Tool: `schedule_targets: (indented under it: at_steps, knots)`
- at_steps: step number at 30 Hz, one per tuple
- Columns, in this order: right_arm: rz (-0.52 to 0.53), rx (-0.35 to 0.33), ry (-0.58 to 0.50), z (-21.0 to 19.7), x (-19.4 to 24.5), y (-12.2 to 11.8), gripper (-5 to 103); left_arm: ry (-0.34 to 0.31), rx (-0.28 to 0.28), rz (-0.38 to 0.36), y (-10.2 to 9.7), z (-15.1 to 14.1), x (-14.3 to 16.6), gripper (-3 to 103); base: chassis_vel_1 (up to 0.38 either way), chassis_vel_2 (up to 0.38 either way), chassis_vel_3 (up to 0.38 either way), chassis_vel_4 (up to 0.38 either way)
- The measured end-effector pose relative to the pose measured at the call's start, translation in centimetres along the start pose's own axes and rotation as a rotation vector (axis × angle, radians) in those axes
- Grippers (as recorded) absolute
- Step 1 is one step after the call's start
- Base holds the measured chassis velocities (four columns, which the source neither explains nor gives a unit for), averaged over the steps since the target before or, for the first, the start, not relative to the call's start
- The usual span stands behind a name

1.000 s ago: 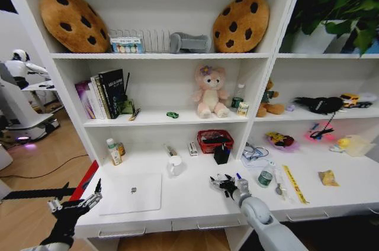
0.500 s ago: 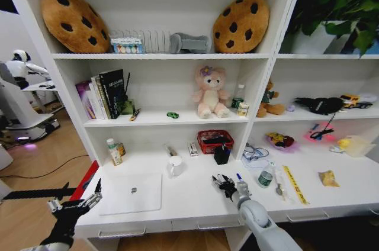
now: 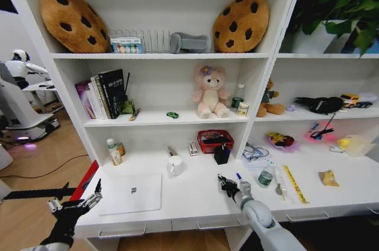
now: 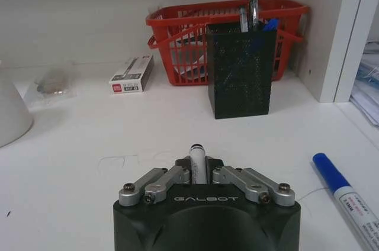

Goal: Organize the objects on the table.

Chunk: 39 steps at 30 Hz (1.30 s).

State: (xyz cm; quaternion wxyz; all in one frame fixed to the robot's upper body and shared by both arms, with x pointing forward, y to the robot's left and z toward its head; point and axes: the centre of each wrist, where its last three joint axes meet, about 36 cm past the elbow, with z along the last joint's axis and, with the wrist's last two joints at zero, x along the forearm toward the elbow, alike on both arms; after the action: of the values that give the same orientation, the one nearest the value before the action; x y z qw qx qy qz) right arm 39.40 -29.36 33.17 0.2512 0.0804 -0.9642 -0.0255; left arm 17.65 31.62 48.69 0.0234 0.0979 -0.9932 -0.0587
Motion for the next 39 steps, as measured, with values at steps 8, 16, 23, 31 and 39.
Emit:
schedule_targets:
  at_steps: [8,16,23,31,39]
  knots:
    - [0.010,0.033,-0.194,-3.7,0.9,-0.9,12,0.000,0.000,0.000,0.0,0.0,0.0,100,0.000,0.000,0.000,0.000]
    - [0.020,0.067,-0.360,-8.4,-0.6,-2.9,12,0.000,0.000,0.000,0.0,0.0,0.0,100,0.000,0.000,0.000,0.000]
    - [0.068,0.072,-0.376,-10.4,-3.0,-6.1,12,0.000,0.000,0.000,0.0,0.0,0.0,100,0.000,0.000,0.000,0.000]
    - [0.058,0.092,-0.358,-12.2,-7.9,-6.3,12,0.000,0.000,0.000,0.0,0.0,0.0,100,0.000,0.000,0.000,0.000]
    - [0.033,0.096,-0.409,-13.8,-11.2,-3.8,12,0.000,0.000,0.000,0.0,0.0,0.0,100,0.000,0.000,0.000,0.000]
